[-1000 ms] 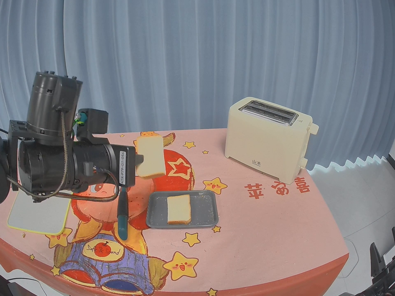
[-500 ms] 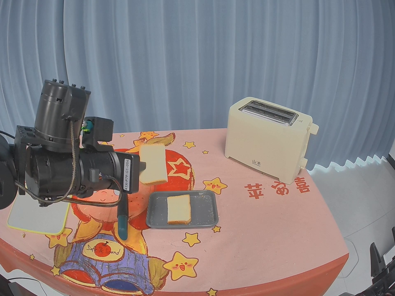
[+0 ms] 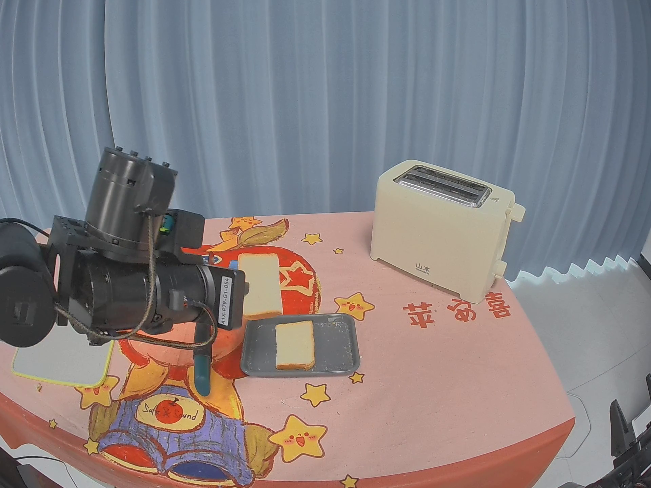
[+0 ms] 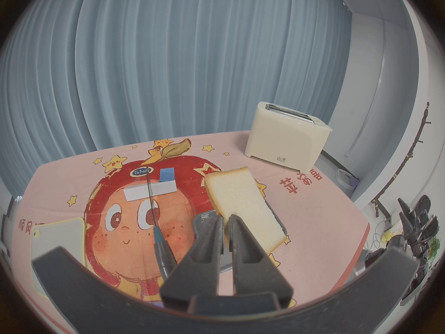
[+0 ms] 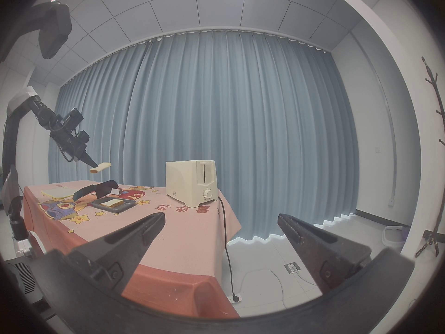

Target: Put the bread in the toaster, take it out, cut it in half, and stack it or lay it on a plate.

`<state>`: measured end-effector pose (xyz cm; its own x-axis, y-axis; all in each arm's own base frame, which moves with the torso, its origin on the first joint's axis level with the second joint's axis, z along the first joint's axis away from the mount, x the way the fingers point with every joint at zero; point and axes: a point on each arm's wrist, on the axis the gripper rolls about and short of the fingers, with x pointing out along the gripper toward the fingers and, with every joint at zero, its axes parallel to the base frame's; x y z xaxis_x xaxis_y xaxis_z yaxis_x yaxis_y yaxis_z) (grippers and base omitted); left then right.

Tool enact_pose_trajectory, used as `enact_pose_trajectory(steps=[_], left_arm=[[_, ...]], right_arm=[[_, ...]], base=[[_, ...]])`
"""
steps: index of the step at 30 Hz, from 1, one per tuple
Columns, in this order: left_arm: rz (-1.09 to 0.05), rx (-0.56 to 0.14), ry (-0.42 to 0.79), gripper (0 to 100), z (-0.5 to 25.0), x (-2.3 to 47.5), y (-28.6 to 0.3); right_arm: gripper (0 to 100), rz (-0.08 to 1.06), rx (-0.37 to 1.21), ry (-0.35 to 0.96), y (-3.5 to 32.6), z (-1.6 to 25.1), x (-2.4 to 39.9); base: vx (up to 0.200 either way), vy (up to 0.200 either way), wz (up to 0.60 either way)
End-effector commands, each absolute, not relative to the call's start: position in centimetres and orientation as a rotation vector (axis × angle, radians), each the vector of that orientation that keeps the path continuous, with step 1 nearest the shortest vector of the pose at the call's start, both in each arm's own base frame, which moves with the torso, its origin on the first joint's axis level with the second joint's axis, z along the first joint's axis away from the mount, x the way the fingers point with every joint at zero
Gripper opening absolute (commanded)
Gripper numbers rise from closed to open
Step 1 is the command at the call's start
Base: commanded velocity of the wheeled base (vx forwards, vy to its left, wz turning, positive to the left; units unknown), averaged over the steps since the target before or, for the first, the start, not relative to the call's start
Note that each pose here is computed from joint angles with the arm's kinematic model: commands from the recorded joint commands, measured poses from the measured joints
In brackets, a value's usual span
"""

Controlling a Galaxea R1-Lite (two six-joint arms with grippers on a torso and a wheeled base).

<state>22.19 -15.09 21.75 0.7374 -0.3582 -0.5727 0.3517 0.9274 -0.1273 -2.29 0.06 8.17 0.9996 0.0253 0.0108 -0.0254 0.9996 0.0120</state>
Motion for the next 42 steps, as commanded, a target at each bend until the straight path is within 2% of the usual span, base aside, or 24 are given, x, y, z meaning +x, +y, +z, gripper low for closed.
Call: enact_pose_trajectory(steps=[1, 24, 42], left_arm=[[-0.383, 0.003, 0.669, 0, 20.6, 22.9, -15.6], [-0.396, 0.015, 0.734, 0, 18.8, 24.1, -16.4], [-0.394, 0.012, 0.727, 0, 19.0, 24.2, -16.4]], right_arm=[[100, 0.026, 0.012, -0.009, 0.1, 7.6, -2.3], [100, 0.026, 0.012, -0.009, 0.1, 7.6, -2.3], [100, 0.026, 0.012, -0.009, 0.1, 7.6, -2.3]], base=[[0.0, 0.0, 0.0], [0.0, 0.0, 0.0], [0.0, 0.0, 0.0]])
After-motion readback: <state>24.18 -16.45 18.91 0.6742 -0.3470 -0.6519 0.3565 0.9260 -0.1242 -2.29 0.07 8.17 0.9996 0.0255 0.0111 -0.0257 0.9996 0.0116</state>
